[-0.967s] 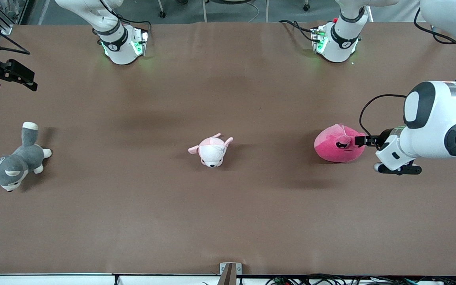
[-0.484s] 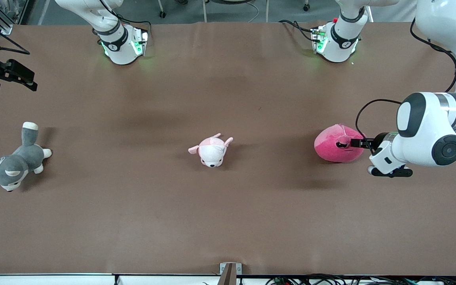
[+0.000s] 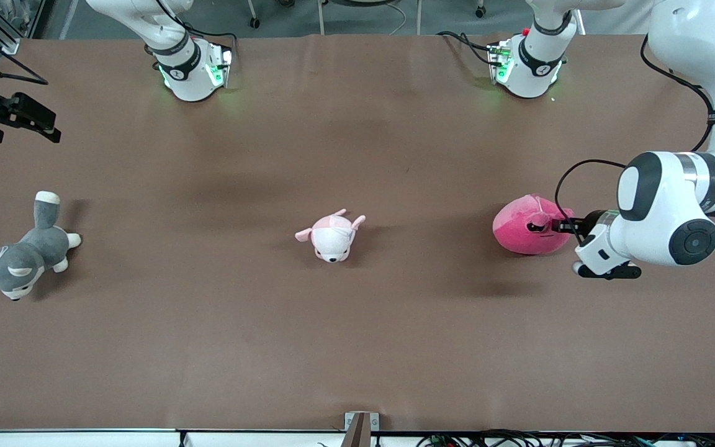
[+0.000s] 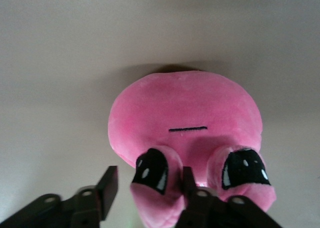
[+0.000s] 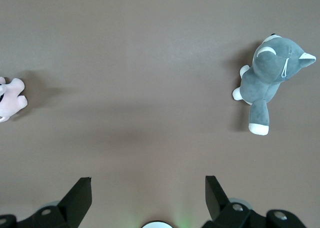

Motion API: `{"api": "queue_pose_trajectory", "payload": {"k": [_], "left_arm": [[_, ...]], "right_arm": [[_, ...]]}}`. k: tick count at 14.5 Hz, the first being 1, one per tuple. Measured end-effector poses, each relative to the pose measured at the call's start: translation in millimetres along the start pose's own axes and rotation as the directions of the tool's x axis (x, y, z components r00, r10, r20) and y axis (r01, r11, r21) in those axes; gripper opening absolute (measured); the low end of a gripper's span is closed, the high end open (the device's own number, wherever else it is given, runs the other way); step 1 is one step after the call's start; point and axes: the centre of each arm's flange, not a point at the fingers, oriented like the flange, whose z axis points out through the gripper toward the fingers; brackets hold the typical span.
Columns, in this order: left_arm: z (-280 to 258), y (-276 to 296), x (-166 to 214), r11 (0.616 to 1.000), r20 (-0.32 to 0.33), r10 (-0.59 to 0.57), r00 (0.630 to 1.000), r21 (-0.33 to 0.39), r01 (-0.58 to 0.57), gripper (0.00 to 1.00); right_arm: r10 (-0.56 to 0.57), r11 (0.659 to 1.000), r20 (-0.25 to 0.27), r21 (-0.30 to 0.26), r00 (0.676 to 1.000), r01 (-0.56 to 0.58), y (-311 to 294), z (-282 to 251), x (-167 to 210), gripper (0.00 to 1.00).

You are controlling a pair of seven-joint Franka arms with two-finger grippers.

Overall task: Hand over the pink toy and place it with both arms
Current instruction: 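Close the left gripper on the hot-pink plush toy, then carry the pink toy toward the middle while the right gripper approaches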

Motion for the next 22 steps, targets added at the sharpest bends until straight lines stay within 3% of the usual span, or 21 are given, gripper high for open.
{"api": "queue_pose_trajectory", "payload": {"k": [1, 7, 9, 16, 22], "left_arm": [[1, 1, 0, 1.0, 0.003, 0.002, 1.0, 0.0, -0.002, 0.44], [2, 4, 0, 1.0, 0.004, 0.006, 1.0, -0.001, -0.006, 0.29], [-2, 6, -1, 1.0, -0.003, 0.008, 1.0, -0.007, -0.008, 0.11], [-94, 26, -31, 0.994, -0.054, -0.018, 0.998, -0.112, 0.012, 0.1], [-165, 146, -80, 0.983, -0.087, -0.108, 0.99, -0.157, 0.094, 0.1]], "right_arm": [[0.0, 1.0, 0.0, 0.0, 1.0, 0.0, 0, 0, 0, 1.0], [0.0, 1.0, 0.0, 0.001, 1.0, 0.0, 0, 0, 0, 1.0], [0.0, 1.0, 0.0, 0.001, 1.0, 0.0, 0, 0, 0, 1.0], [0.008, 1.0, -0.012, 0.001, 1.0, -0.008, 3, -3, 1, 1.0], [0.054, 0.999, 0.092, -0.001, 0.994, -0.054, 29, 73, 53, 1.0]]}}
